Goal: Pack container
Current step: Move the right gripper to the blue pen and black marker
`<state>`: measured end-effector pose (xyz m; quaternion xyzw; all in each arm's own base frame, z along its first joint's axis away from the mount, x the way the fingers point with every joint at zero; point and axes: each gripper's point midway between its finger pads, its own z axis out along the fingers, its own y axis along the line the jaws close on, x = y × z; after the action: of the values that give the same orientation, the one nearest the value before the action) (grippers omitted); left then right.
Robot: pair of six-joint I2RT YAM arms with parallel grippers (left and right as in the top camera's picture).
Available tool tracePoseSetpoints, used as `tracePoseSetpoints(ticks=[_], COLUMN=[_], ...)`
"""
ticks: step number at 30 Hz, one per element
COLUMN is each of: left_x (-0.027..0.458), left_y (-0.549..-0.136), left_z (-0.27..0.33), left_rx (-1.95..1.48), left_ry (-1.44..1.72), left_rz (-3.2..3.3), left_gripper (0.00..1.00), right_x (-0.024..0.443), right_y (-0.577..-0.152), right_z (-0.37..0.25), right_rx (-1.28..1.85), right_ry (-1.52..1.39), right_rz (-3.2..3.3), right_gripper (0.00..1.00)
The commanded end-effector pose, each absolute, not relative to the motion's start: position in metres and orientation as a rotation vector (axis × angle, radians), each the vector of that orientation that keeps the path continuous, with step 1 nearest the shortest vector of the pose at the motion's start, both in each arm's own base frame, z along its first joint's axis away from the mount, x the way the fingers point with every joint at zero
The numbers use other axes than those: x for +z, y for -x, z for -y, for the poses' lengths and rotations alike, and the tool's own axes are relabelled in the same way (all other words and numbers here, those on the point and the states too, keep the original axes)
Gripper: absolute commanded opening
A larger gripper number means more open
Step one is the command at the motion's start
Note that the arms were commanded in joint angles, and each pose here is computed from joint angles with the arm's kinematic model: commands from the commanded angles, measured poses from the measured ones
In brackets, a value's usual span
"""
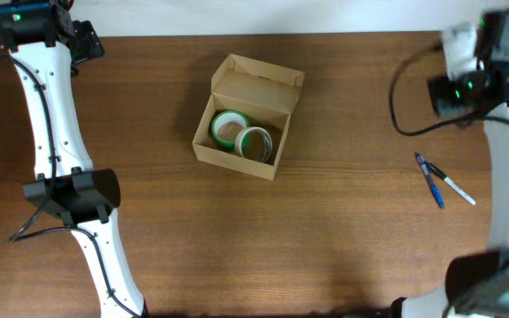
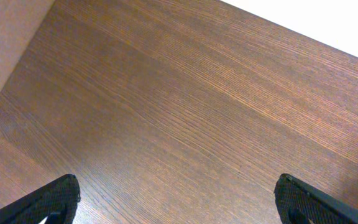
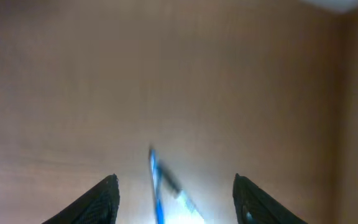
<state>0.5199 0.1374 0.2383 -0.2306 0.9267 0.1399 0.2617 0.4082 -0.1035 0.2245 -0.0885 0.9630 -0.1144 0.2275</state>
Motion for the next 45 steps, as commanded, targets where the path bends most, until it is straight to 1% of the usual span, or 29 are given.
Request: tracePoseSetpoints(ticks=[1, 4, 7, 12, 29, 36, 39, 41, 42, 44, 45], left_x=[0.232, 0.232, 0.232, 0.232, 0.232, 0.232, 0.232, 0.232, 0.232, 0.232, 0.232], left_y=[-0.521, -0.521, -0.521, -0.521, -0.521, -0.521, -0.521, -0.521, -0.521, -0.521, -0.521], left_z=[-0.142, -0.142, -0.142, -0.142, -0.142, -0.142, -0.142, -0.142, -0.142, -0.142, -0.142], left_rx=[0.376, 0.376, 0.376, 0.376, 0.376, 0.376, 0.376, 0.376, 0.376, 0.375, 0.376], left_ry=[0.646, 0.646, 0.646, 0.646, 0.646, 0.646, 0.646, 0.646, 0.646, 0.646, 0.646], left_rz=[-2.514, -2.514, -2.514, -2.514, -2.514, -2.514, -2.514, -2.514, -2.514, -2.514, -2.514], left_gripper=[1.0, 1.0, 1.0, 1.0, 1.0, 1.0, 1.0, 1.0, 1.0, 1.0, 1.0], right_x=[0.16, 0.128, 0.106, 0.087, 0.024, 0.008, -0.001, -0.007, -0.012, -0.015, -0.017], right_y=[-0.384, -0.364, -0.349, -0.335, -0.309, -0.306, -0.308, -0.309, -0.31, -0.312, -0.312], right_z=[0.114, 0.124, 0.132, 0.143, 0.131, 0.133, 0.146, 0.148, 0.149, 0.153, 0.155], right_rx=[-0.145, -0.112, -0.083, -0.024, 0.205, 0.211, 0.1, 0.08, 0.076, 0.042, 0.025], right_ry=[0.254, 0.29, 0.322, 0.265, 0.261, 0.256, 0.183, 0.158, 0.151, 0.117, 0.106], right_rz=[-2.814, -2.908, -2.97, -3.037, -3.248, -3.291, -3.316, -3.325, -3.326, -3.33, -3.331], right_gripper=[0.59, 0.59, 0.56, 0.56, 0.54, 0.54, 0.47, 0.4, 0.32, 0.28, 0.21])
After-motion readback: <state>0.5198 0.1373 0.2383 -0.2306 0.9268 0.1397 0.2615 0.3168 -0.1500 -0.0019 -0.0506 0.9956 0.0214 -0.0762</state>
